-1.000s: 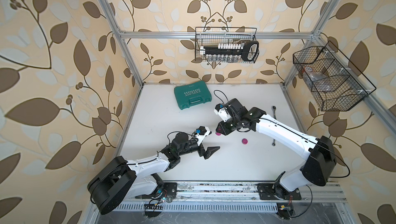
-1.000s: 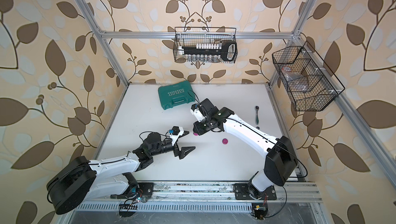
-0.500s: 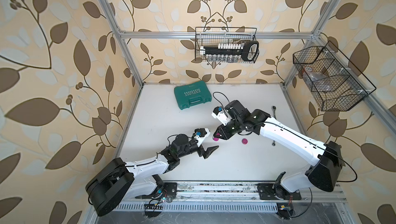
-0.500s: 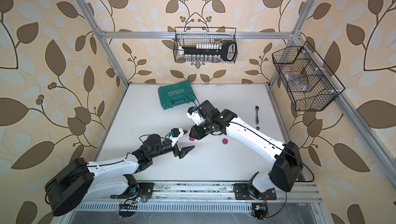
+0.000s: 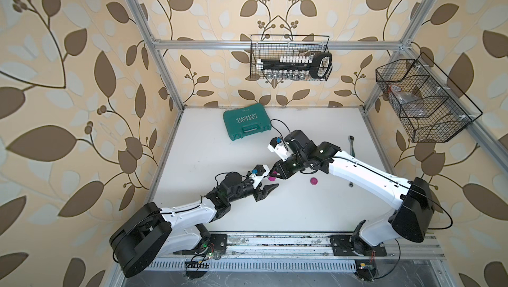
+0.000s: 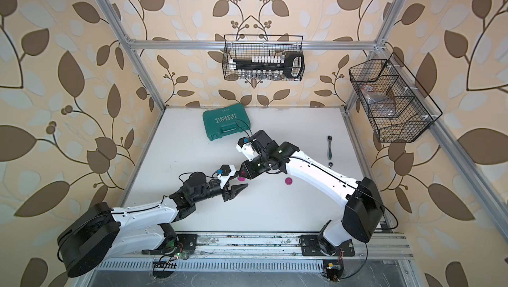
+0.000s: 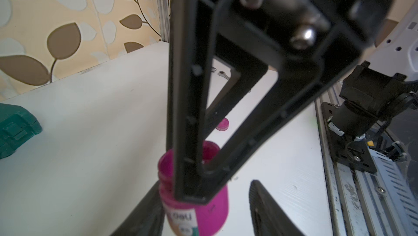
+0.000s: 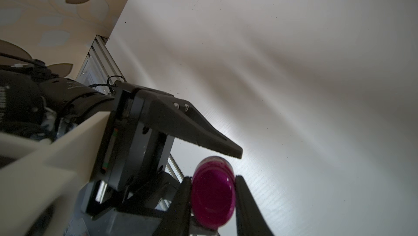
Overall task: Close the paint jar lid
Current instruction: Pick up the paint jar from the center of the board.
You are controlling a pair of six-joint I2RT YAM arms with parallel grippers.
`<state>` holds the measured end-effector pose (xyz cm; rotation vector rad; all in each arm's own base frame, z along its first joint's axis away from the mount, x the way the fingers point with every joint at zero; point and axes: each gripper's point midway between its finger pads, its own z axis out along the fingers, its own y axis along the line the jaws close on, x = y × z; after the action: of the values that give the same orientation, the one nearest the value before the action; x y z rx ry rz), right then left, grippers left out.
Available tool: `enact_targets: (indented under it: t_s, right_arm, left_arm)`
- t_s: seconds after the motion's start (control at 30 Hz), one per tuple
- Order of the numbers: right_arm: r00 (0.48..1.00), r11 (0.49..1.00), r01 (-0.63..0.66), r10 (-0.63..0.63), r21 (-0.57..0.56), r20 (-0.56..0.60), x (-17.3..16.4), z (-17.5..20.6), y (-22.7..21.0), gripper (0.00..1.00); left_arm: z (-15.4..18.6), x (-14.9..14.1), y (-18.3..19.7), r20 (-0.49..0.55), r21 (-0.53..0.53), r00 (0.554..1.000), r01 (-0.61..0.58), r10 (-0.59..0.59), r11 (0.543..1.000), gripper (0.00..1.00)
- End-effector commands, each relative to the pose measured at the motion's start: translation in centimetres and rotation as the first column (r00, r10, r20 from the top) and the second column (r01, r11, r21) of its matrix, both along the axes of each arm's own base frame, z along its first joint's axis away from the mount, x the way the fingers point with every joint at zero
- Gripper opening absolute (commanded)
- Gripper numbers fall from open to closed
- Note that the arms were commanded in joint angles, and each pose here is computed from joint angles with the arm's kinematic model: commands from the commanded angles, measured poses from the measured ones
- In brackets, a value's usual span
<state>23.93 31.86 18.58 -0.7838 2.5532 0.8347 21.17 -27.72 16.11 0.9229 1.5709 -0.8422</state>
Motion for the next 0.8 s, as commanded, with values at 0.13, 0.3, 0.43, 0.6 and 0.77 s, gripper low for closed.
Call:
enact_targets:
  t_s: [0.13, 0.3, 0.43, 0.6, 0.77]
  right_arm:
    - [1.0, 1.0, -0.003, 0.003, 0.014, -0.021, -0.1, -0.78, 0.62, 0.27]
    - [1.0, 1.0, -0.002, 0.002, 0.013, -0.022, -0.11, -0.81, 0.65, 0.26]
    - [1.0, 1.0, -0.002, 0.003, 0.017, -0.029, -0.16, -0.85, 0.8, 0.25]
    - [1.0, 1.0, -0.003, 0.004, 0.018, -0.031, -0.3, -0.97, 0.91, 0.25]
    - [0.999, 1.0, -0.003, 0.004, 0.025, -0.035, -0.49, -1.08, 1.14, 0.25]
  left_arm:
    - [1.61, -0.53, -0.53, 0.031, -0.036, 0.999, 0.034, -0.033, 0.999, 0.47]
    - [1.78, -0.57, -0.41, 0.034, -0.037, 0.999, 0.03, -0.029, 0.999, 0.41]
    - [1.84, -0.51, -0.33, 0.04, -0.035, 0.999, 0.025, -0.024, 0.999, 0.38]
    - [2.06, -0.41, -0.26, 0.041, -0.045, 0.999, 0.017, -0.016, 0.999, 0.39]
    - [2.13, -0.23, -0.2, 0.04, -0.049, 0.999, 0.006, -0.004, 0.999, 0.44]
